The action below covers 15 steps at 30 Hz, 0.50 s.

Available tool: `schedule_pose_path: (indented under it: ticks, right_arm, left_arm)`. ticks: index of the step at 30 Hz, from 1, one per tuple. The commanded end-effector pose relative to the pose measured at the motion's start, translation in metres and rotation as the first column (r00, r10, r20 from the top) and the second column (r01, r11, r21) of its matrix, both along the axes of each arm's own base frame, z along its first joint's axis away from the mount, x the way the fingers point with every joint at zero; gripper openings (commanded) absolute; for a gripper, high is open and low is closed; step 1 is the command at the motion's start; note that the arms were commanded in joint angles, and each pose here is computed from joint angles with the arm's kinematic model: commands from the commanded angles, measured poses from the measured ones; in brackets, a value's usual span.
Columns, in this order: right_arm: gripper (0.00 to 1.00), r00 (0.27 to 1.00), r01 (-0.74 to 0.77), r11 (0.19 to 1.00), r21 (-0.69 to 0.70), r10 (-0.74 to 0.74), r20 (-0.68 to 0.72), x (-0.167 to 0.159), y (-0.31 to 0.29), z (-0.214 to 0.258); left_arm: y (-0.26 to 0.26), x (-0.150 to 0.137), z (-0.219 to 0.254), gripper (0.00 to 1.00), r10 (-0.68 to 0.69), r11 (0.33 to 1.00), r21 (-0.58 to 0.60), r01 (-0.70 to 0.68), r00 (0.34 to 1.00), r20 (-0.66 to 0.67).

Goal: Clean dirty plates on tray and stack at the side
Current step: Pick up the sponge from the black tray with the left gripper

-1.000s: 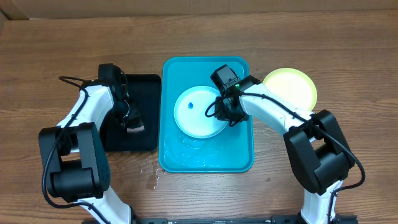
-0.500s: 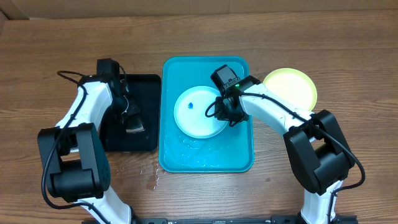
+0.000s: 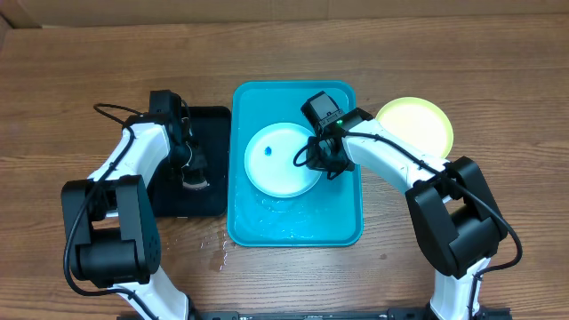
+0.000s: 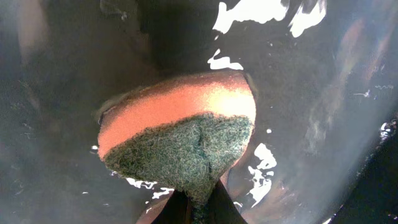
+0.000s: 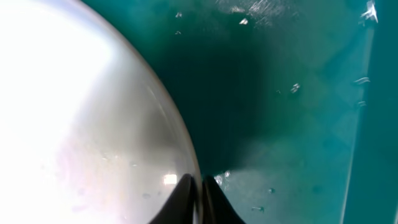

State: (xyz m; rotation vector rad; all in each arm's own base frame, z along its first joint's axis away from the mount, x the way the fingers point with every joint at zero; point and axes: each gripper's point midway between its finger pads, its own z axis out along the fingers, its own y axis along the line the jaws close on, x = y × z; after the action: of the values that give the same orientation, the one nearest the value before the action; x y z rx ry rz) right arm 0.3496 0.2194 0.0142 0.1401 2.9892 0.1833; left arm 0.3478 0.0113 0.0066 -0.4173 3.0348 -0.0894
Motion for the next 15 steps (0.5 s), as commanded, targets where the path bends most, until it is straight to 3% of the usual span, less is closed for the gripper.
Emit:
schedule_pose_path:
  ticks: [1, 3, 5, 11, 15]
  right_arm:
    - [0.04, 1.000, -0.003, 1.000, -0.007, 0.003, -0.001, -0.004, -0.002, -0.004]
    - [0.06, 1.000, -0.003, 1.000, -0.005, 0.003, 0.003, -0.003, -0.001, -0.004]
    - [0.17, 1.000, -0.003, 1.000, -0.001, 0.003, 0.008, -0.001, 0.000, -0.003]
    - [0.17, 1.000, -0.003, 1.000, 0.000, 0.003, 0.012, -0.001, 0.000, -0.003]
    - [0.17, 1.000, -0.003, 1.000, 0.000, 0.003, 0.012, -0.001, 0.000, -0.003]
  left_arm:
    - [-0.004, -0.005, -0.003, 0.06, -0.024, 1.000, 0.005, 0.024, 1.000, -0.013]
    - [-0.003, -0.005, -0.003, 0.11, -0.023, 1.000, 0.010, 0.023, 1.000, -0.010]
    - [-0.002, -0.004, -0.003, 0.07, -0.023, 1.000, 0.012, 0.023, 1.000, -0.009]
    - [-0.003, -0.012, -0.004, 0.04, -0.024, 1.000, 0.009, 0.025, 0.999, -0.036]
    - [0.000, 0.000, 0.019, 0.04, -0.016, 1.000, 0.012, 0.016, 1.000, -0.010]
